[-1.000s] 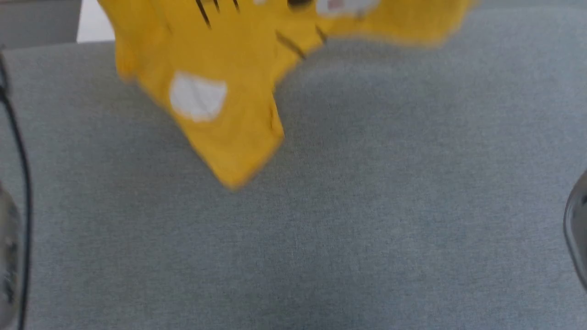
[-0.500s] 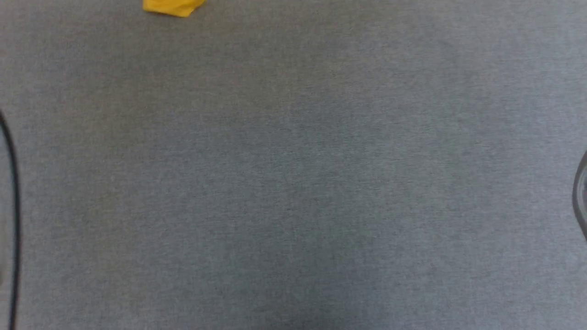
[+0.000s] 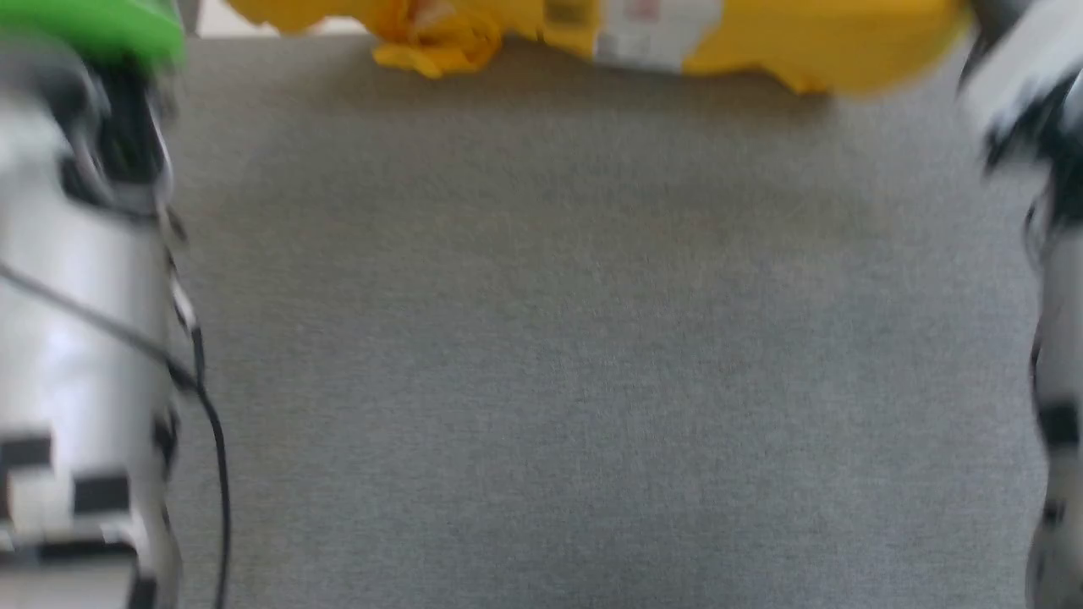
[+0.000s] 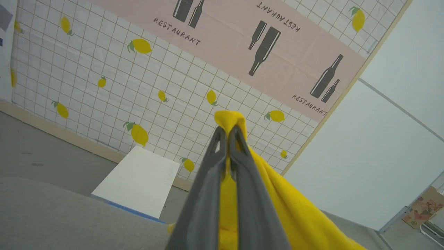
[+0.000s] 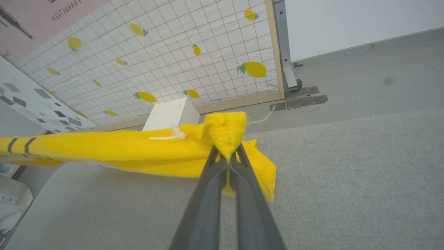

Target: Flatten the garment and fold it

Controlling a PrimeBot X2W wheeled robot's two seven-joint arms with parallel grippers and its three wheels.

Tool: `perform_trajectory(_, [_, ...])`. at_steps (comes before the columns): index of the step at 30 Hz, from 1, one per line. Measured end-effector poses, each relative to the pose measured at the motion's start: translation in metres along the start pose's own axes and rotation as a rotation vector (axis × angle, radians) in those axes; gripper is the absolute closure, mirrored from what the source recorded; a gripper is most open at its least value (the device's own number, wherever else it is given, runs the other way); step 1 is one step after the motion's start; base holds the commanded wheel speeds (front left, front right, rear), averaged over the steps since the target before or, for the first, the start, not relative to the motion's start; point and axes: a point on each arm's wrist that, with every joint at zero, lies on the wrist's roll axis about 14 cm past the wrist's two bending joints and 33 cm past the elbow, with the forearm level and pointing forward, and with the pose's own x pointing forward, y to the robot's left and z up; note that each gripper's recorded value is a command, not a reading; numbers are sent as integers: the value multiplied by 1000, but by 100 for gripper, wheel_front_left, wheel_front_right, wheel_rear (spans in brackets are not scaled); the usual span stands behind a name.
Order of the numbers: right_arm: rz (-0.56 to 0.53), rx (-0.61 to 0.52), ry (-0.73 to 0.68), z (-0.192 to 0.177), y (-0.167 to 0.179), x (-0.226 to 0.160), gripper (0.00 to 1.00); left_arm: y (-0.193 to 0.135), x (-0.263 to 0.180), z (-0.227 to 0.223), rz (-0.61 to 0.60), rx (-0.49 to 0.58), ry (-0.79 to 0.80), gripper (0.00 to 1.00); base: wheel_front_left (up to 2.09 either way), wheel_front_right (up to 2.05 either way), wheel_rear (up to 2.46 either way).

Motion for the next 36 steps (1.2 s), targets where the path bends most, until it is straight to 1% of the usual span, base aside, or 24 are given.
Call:
perform_trajectory(2, [5, -1, 35, -24, -2, -19, 100, 13, -29, -5, 35, -10, 21, 100, 0, 0, 0])
perform_trajectory(6, [2, 42, 118, -76, -10, -66, 100, 34, -100, -20, 113, 1, 98, 100, 0, 0, 0])
perform_trajectory(12, [-34, 104, 266, -151, -26, -139, 100, 66, -223, -62, 302, -12, 307, 100, 0, 0, 0])
perform_trajectory(15, [-64, 78, 309, -173, -36, -169, 100, 74, -282, -86, 380, -25, 424, 100, 0, 0, 0])
perform_trajectory(19, [-104, 54, 371, -199, -48, -201, 100, 79, -343, -107, 455, -44, 559, 100, 0, 0, 0])
perform_trajectory(23, [-147, 21, 536, -238, -62, -238, 100, 82, -396, -124, 529, -122, 696, 100, 0, 0, 0])
perform_trajectory(25, [-173, 15, 593, -250, -70, -252, 100, 81, -418, -131, 559, -148, 763, 100, 0, 0, 0])
perform_trajectory(28, [-178, 29, 609, -251, -70, -256, 100, 77, -428, -133, 559, -166, 806, 100, 0, 0, 0])
perform_trajectory(30, [-175, 32, 585, -244, -68, -253, 100, 72, -412, -121, 526, -168, 742, 100, 0, 0, 0])
perform_trajectory(33, [-164, 20, 555, -232, -65, -245, 100, 60, -380, -104, 434, -143, 660, 100, 0, 0, 0])
perform_trajectory(36, [-154, -14, 510, -212, -61, -227, 100, 43, -336, -89, 319, -88, 597, 100, 0, 0, 0])
